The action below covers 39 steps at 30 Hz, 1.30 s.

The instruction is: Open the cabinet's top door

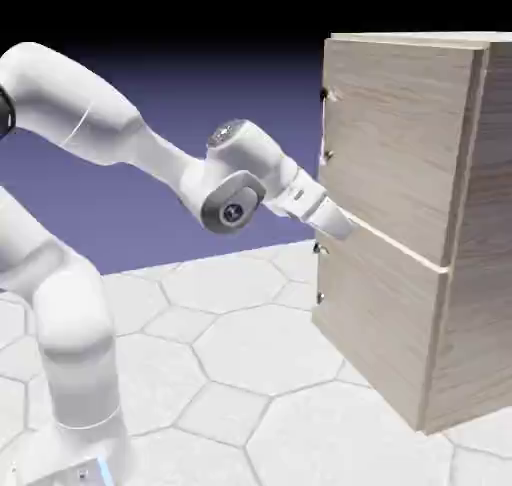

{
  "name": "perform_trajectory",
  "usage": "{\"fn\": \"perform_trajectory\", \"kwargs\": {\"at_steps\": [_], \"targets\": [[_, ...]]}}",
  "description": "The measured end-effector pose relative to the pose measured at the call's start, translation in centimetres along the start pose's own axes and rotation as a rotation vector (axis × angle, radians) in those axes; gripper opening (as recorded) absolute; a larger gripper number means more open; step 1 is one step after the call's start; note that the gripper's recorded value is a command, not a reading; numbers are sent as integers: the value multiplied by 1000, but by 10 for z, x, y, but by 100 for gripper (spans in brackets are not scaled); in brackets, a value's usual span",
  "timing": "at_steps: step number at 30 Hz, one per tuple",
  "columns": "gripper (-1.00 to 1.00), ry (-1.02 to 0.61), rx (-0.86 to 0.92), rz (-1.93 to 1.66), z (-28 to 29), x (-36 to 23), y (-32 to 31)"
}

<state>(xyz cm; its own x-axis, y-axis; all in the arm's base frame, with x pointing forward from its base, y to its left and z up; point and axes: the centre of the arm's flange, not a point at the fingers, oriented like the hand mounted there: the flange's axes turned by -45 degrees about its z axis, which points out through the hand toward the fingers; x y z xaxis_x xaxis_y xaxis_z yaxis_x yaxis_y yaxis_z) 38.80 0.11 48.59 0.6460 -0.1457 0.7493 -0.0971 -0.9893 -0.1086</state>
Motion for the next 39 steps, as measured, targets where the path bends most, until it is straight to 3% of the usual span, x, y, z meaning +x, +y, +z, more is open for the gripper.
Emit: {"fn": "perform_trajectory", "kwargs": {"at_steps": [10,22,31,39], "targets": [[0,220,71,700,-74,54,-12],[0,383,335,1441,-139,77,-61],[0,375,603,1925,-149,70,-115],[0,259,834,2320,-120,52,-165]]}}
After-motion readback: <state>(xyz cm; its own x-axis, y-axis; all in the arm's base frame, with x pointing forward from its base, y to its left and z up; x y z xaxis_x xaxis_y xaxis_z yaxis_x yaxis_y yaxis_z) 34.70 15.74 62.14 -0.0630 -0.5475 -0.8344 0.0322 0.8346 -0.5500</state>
